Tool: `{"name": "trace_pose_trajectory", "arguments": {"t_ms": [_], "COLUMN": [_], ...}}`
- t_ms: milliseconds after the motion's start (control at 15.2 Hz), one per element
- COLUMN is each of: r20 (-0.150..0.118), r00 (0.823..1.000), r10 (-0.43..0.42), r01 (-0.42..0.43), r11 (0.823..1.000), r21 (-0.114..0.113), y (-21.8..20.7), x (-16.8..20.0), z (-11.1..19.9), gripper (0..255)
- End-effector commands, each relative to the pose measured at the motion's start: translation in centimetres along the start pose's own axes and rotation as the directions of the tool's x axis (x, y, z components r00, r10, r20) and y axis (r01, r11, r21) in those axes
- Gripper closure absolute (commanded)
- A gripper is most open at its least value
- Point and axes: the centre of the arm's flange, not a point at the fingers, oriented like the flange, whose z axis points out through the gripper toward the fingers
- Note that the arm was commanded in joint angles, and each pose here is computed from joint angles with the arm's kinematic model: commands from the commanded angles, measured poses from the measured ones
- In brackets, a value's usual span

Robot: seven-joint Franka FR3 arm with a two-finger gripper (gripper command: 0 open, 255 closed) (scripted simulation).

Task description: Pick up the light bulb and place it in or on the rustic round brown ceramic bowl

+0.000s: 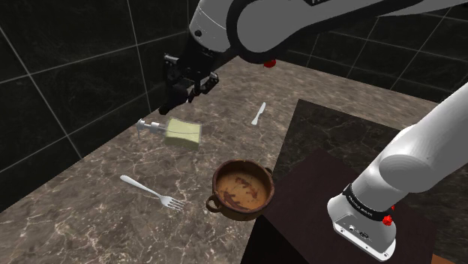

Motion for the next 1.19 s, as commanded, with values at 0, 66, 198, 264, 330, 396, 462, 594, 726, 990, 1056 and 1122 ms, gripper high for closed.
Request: {"name": "trace_pose_trajectory", "arguments": {"t_ms": [0,66,198,264,330,396,462,594,726,990,1056,1122], "r20": [0.000,0.000,0.000,0.000,0.000,0.000,0.000,0.000,0.000,0.000,0.000,0.000], "r00": [1.000,1.000,1.000,1.000,1.000,1.000,1.000,1.000,1.000,1.000,1.000,1.000], "r10": [0.000,0.000,0.000,0.000,0.000,0.000,0.000,0.000,0.000,0.000,0.000,0.000], "r01": [0.000,0.000,0.000,0.000,0.000,0.000,0.000,0.000,0.000,0.000,0.000,0.000], "r11": [1.000,1.000,1.000,1.000,1.000,1.000,1.000,1.000,1.000,1.000,1.000,1.000], "r21": [0.000,0.000,0.000,0.000,0.000,0.000,0.000,0.000,0.000,0.000,0.000,0.000], "y": [-0.2,0.5,2.0,2.7,3.4,4.1,4.9,6.3,7.8,9.6,9.8,10.0], "x": [0.1,-0.9,-2.8,-3.7,-4.7,-5.6,-6.5,-8.4,-10.3,-12.2,-12.2,-12.3], "z": [-0.6,-1.1,-2.3,-2.9,-3.4,-4.0,-4.6,-5.7,-6.9,-6.4,-5.9,-5.5], "gripper": [255,255,255,255,255,255,255,255,255,255,255,255]}}
